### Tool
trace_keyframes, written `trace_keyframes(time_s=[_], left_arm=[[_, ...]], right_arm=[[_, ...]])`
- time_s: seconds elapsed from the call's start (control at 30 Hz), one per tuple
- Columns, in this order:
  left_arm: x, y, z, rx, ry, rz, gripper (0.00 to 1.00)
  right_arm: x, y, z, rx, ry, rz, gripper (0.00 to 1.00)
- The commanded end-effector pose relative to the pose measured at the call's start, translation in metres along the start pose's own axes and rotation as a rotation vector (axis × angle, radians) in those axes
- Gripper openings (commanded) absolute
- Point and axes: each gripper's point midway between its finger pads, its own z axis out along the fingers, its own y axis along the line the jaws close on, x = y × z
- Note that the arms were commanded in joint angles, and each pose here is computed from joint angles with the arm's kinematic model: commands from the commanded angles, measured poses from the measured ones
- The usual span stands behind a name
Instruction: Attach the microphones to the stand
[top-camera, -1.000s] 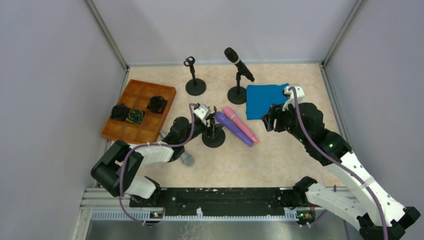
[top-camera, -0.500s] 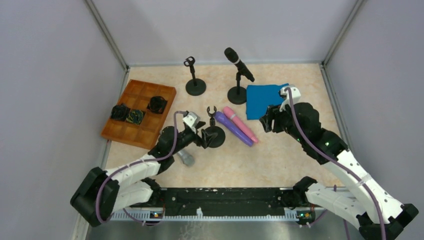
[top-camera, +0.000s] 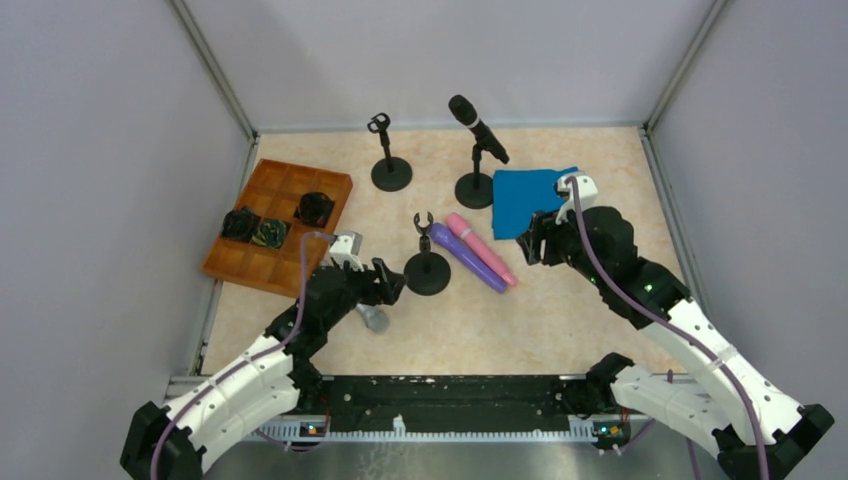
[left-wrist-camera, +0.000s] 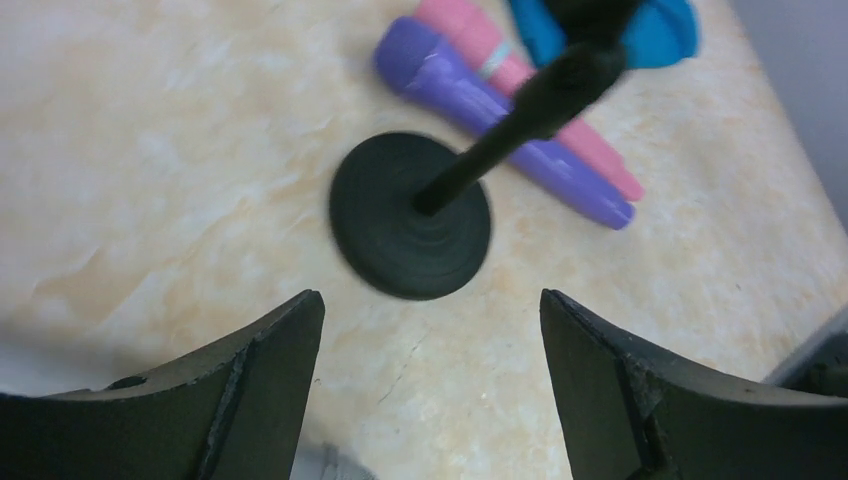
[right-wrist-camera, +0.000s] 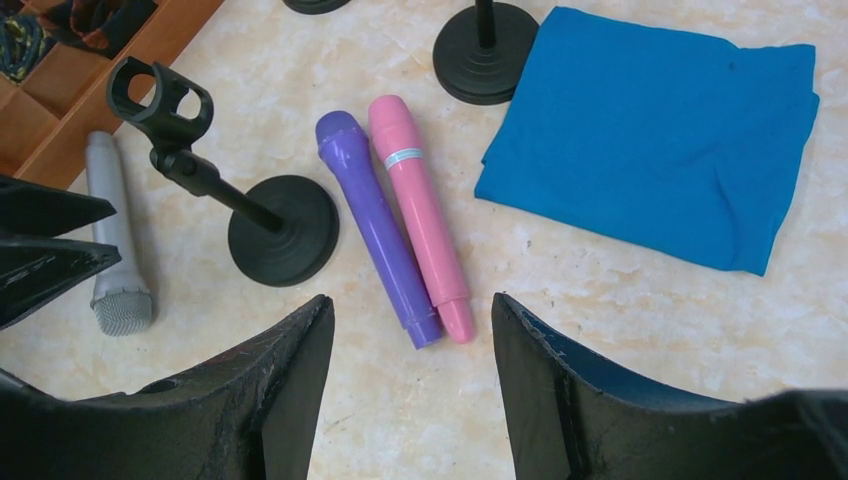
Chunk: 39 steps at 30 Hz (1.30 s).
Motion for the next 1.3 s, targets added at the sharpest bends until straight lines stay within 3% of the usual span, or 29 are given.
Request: trace_keyframes(time_s=[0.0,0.13,0.37,0.63,0.93,1.1,1.27], left_arm=[[0.022,0.065,-0.023,-0.469,0.090,-0.242,0.85],[0.032,0.090,-0.039,-0.713,0.152,-0.316,0.86],[0.044,0.109,-0.042,-0.879,0.230,-0.284,0.88],[0.065,0.121,-0.038,-0.951,0.292,-0.266,0.86],[0.081,0.121,-0.020,-0.919,0.352,-0.249,0.73],[0.084,0.120,-0.016,-0.903,0.368,-0.236,0.54],[0.078,0.118,-0.013,-0.869,0.327,-0.244,0.22]], right_arm=[[-0.007,0.000,0.003,-0.007,-0.034,0.001,0.59],[-0.005,0.001,0.003,-0.011,-0.031,0.002,0.59],[-0.003,-0.001,0.001,-0.003,-0.027,0.001,0.59],[-0.002,-0.003,0.002,0.008,-0.027,0.002,0.59],[0.001,-0.006,0.002,0.019,-0.021,-0.003,0.59],[0.002,-0.007,0.002,0.026,-0.020,-0.008,0.59],[0.000,-0.008,0.002,0.027,-0.025,-0.010,0.59]])
